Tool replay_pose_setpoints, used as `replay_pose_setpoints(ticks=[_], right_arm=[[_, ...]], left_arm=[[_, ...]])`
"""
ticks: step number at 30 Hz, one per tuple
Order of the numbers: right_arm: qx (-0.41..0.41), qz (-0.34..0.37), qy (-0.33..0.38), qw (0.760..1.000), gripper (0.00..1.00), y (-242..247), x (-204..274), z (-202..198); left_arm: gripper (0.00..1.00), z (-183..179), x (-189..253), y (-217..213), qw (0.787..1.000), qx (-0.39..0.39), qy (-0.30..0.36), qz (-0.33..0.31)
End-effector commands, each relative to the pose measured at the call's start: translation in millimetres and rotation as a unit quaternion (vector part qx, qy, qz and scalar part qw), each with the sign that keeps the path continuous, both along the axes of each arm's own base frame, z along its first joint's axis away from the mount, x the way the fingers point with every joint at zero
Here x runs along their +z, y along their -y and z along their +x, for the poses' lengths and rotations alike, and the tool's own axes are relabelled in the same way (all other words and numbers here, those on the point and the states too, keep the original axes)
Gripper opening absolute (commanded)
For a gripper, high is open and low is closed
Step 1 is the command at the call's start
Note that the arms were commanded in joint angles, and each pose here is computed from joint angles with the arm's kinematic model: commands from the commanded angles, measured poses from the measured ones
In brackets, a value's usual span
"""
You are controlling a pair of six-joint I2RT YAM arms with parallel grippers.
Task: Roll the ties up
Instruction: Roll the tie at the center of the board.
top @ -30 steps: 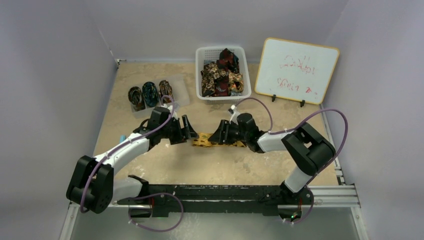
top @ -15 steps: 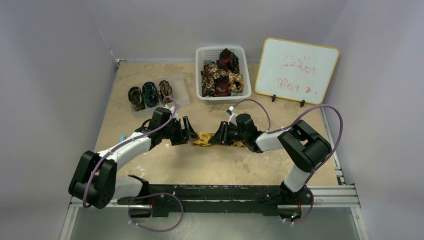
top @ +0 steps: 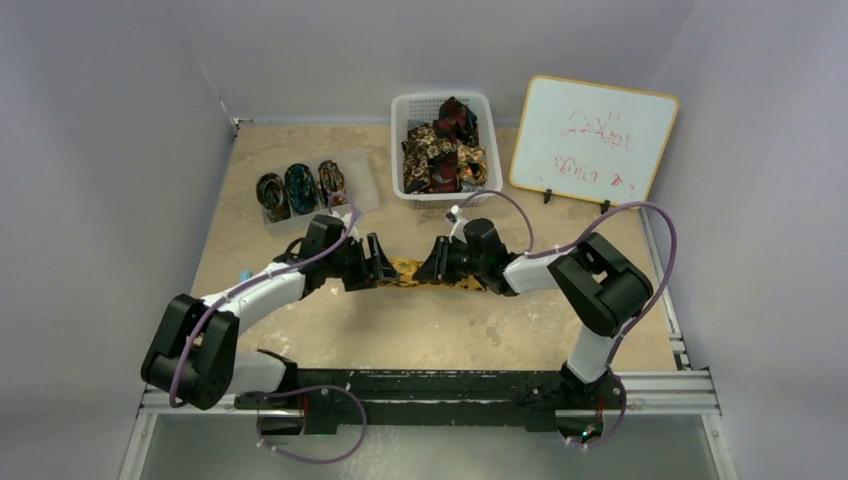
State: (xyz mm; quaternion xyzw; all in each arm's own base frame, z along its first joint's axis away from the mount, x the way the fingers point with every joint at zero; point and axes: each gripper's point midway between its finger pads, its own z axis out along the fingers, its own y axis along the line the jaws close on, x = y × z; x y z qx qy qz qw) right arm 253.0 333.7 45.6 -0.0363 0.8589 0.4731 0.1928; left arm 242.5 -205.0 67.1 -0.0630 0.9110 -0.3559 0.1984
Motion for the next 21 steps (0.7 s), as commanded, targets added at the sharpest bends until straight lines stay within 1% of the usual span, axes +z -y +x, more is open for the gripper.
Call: replay_pose_setpoints(ticks=[1, 5, 7, 10, 12, 17, 21], right_arm=[[0.008, -0.004, 0.008, 1.000, 0.28, -4.6, -0.9, 6.3], [0.010, -0.005, 0.007, 1.000, 0.28, -5.3, -2.9, 8.2], [0.011, -0.003, 0.009, 1.000, 0.32, -5.5, 0.2, 7.8], [0.010, 0.004, 0.019, 1.000, 0.42, -4.6, 9.6, 7.2], [0.009, 0.008, 0.026, 1.000, 0.46, -3.8, 16.4, 6.4], [0.003, 0.010, 0.035, 0.999, 0.48, -4.6, 22.8, 11.2], [-0.004, 0.009, 0.028, 1.000, 0.48, -7.5, 17.1, 16.6]], left_arm=[[0.69, 6.1, 3.0, -0.5, 1.000, 0.009, 0.019, -0.010], [0.70, 8.3, 8.3, -4.5, 0.999, 0.019, 0.037, -0.005], [0.70, 10.2, 12.3, -7.1, 0.999, 0.025, 0.047, -0.002], [0.70, 12.8, 19.7, -9.8, 0.998, 0.030, 0.062, 0.001], [0.71, 14.7, 23.5, -11.5, 0.997, 0.030, 0.068, 0.003], [0.71, 24.2, 29.8, -13.9, 0.996, 0.019, 0.086, 0.010], [0.71, 31.4, 29.0, -15.6, 0.996, 0.002, 0.091, -0.001]])
